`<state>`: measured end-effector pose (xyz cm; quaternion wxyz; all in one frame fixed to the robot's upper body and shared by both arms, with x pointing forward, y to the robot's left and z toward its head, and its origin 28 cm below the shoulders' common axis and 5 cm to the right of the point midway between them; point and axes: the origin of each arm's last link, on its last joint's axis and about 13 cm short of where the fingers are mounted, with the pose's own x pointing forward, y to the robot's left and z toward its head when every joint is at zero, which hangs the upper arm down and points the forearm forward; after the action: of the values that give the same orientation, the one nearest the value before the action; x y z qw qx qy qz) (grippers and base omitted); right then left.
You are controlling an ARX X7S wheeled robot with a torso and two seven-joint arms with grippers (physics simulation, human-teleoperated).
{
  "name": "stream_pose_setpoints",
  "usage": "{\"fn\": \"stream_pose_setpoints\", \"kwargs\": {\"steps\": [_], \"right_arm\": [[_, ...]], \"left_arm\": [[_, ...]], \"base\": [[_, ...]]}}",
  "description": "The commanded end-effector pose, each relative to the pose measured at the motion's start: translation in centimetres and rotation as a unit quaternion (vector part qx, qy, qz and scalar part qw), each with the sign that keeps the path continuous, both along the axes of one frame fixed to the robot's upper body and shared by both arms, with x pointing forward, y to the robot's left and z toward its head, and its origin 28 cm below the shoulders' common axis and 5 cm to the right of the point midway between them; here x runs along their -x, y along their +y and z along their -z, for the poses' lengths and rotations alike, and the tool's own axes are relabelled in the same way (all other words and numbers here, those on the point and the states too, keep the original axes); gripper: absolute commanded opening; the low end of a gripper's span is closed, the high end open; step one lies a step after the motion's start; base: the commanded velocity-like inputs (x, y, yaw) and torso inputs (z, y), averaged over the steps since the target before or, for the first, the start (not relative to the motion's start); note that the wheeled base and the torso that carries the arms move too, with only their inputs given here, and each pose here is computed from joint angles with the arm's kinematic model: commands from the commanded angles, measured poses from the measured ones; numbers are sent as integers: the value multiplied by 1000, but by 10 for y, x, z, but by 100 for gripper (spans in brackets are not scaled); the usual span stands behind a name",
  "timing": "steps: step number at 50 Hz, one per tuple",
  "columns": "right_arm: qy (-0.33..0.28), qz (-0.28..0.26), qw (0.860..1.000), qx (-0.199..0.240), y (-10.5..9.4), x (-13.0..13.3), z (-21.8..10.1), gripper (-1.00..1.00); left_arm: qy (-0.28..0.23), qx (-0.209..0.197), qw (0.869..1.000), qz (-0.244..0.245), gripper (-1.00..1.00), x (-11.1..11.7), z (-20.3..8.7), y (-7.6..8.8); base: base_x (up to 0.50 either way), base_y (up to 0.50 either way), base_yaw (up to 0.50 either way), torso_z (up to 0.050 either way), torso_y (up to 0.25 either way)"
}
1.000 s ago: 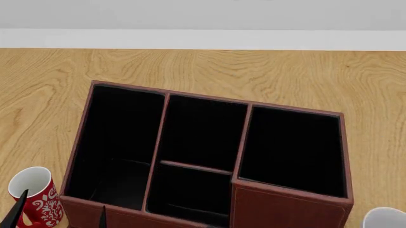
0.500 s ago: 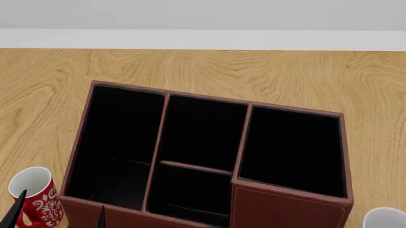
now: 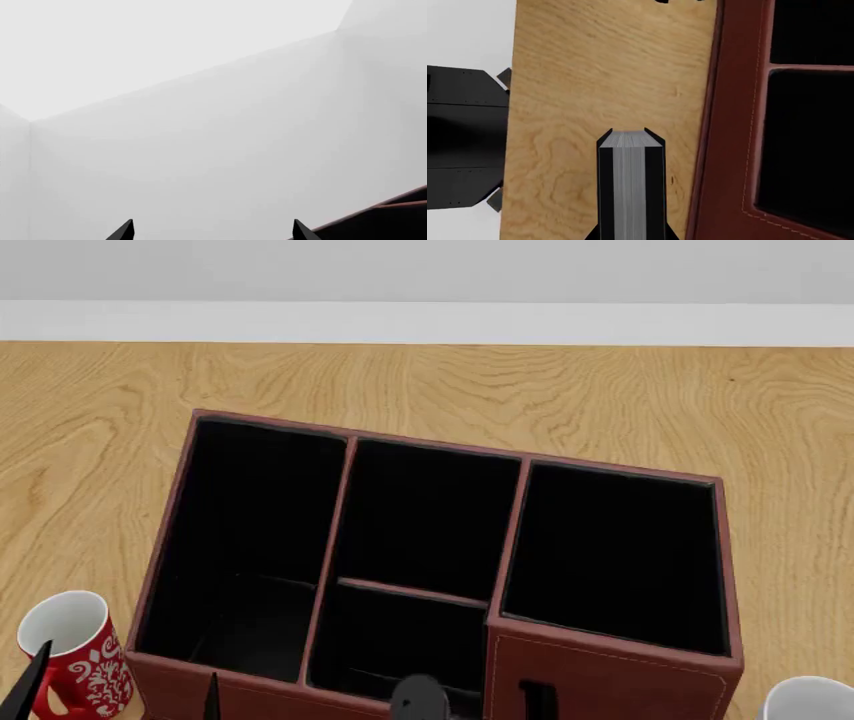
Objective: Pick up the book and place it in the right compartment of the caddy.
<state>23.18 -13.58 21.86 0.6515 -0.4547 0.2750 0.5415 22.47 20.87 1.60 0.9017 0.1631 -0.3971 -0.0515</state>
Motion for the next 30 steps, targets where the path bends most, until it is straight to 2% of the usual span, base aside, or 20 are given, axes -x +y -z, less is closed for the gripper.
{"fn": "stream_pose_setpoints", "kwargs": {"steps": [1, 20, 25, 26, 30], "right_arm": [[-60, -6, 998, -29, -3, 16, -28, -100], [-127, 18, 990, -62, -13, 37, -59, -100], [-146, 18, 985, -87, -14, 45, -72, -100], [-147, 16, 983, -106, -14, 47, -77, -100], [-183, 13, 977, -112, -14, 52, -92, -100]], "left_arm": [[-4, -2, 1000, -3, 100, 0, 0, 0], [-4, -3, 1000, -3, 100, 0, 0, 0], [-4, -3, 1000, -4, 100, 0, 0, 0], [-3, -3, 1000, -4, 100, 0, 0, 0], [-4, -3, 1000, -4, 100, 0, 0, 0]], "base": [[0, 0, 0, 0, 0], [0, 0, 0, 0, 1], [0, 0, 0, 0, 0], [0, 0, 0, 0, 10], [0, 0, 1, 0, 0]]}}
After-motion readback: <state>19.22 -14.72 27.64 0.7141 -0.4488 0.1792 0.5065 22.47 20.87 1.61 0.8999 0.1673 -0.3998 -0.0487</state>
